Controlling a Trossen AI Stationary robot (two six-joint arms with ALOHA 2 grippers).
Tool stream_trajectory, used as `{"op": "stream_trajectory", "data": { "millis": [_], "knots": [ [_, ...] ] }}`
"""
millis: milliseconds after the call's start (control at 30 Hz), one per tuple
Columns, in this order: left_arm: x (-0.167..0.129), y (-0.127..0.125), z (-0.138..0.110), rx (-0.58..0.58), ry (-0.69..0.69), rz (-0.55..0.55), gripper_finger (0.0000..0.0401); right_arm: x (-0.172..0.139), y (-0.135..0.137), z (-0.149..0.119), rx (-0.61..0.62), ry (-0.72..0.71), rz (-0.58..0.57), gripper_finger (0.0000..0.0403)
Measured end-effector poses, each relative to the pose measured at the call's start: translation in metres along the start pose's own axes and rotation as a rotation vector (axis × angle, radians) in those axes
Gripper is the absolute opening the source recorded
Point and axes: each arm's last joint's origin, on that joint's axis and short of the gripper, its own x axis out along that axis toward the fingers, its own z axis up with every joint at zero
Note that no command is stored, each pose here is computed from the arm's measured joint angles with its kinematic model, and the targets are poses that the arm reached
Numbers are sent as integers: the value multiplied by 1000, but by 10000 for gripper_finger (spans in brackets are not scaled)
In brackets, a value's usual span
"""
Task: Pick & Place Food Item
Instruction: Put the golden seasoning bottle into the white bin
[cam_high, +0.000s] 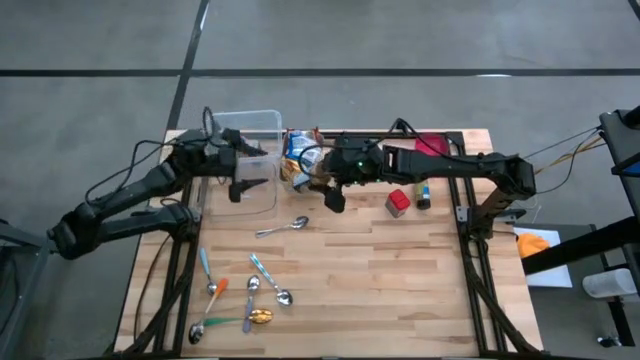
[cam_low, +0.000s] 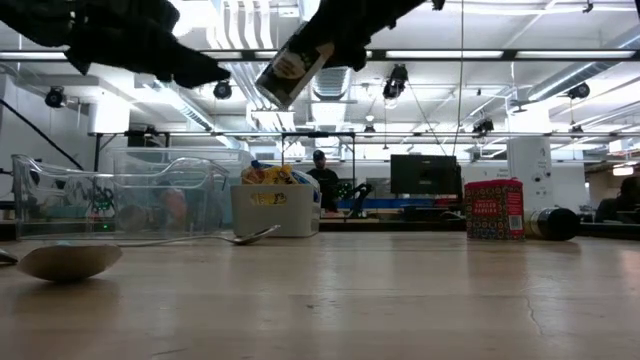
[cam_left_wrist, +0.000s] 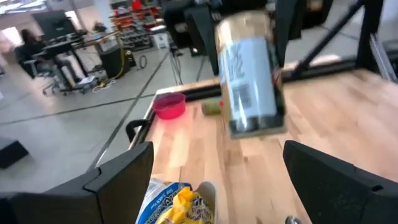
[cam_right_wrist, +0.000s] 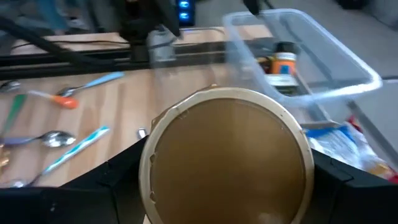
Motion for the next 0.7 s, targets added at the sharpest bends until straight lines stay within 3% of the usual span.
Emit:
{"op": "stream_trajectory", "data": {
  "millis": [267,700],
  "knots": [
    [29,1,-13,-52,7,-127,361,1,-1,2,-12,-41,0,278],
    [50,3,-17,-62,-24,-158,361,2,0,3,-15,-75,4,277]
  ]
}}
